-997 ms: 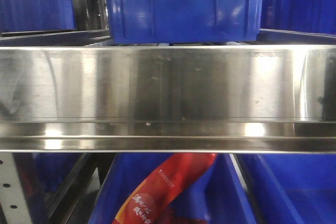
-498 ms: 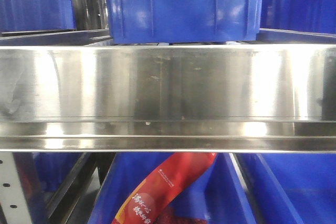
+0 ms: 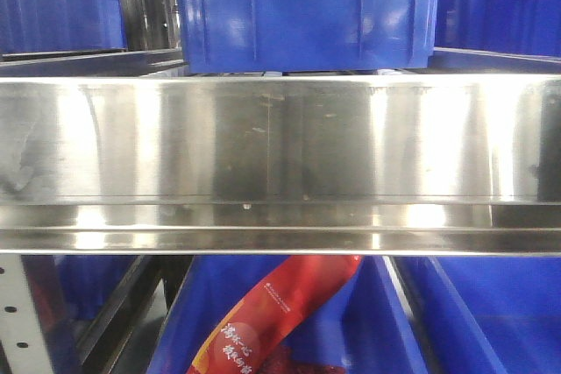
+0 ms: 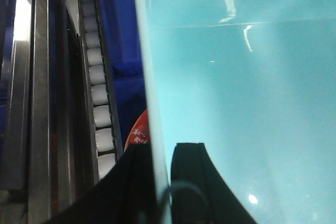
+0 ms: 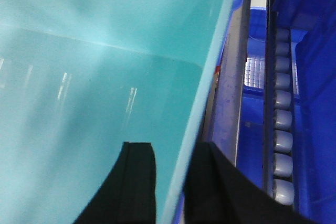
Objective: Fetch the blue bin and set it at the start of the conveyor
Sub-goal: 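Lift the teal bin with both grippers and pull it off the shelf, then hold the teal bin in both grippers while the base turns away from the rack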
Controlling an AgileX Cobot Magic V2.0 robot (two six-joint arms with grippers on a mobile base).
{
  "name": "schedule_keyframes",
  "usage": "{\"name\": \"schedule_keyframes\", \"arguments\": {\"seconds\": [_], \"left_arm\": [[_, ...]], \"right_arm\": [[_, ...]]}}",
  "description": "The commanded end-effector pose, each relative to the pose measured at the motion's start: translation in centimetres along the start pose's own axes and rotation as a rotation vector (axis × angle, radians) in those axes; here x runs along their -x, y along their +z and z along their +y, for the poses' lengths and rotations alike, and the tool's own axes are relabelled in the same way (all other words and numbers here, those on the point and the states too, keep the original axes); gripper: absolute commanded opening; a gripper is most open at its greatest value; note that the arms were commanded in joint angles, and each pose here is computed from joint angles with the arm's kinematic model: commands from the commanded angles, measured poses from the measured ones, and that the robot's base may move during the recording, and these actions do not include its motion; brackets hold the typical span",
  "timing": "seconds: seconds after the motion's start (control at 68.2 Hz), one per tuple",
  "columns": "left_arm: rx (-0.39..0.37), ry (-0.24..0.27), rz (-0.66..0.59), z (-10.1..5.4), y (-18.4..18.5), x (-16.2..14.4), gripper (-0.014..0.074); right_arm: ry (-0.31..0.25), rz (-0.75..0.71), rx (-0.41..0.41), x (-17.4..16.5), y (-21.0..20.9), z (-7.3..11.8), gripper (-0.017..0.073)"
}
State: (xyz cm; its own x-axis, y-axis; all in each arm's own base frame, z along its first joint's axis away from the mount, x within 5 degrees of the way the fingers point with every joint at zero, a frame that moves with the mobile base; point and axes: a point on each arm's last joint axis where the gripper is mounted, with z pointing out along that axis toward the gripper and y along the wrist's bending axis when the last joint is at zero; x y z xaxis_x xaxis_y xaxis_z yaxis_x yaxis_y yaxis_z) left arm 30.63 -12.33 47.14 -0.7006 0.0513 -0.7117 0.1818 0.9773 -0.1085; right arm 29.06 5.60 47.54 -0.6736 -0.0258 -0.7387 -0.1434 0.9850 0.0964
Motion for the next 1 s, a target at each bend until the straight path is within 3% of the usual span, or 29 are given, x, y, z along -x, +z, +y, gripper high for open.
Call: {"name": "schedule_keyframes", "arguments": {"seconds": [0.0,0.982], "left_arm": [[-0.033,0.012,-0.056,-0.4,-1.1,0.3,-0.0111],[-0.147,0.007,-0.492,-1.4,-2.2,4.1,-0.0111]], "right_arm": [[0.006,-0.077,-0.025,0.7,-0.5,-0.3,-0.0153],[0.006,-0.083,-0.024,0.8,-0.5,-0.3,-0.0153]]}}
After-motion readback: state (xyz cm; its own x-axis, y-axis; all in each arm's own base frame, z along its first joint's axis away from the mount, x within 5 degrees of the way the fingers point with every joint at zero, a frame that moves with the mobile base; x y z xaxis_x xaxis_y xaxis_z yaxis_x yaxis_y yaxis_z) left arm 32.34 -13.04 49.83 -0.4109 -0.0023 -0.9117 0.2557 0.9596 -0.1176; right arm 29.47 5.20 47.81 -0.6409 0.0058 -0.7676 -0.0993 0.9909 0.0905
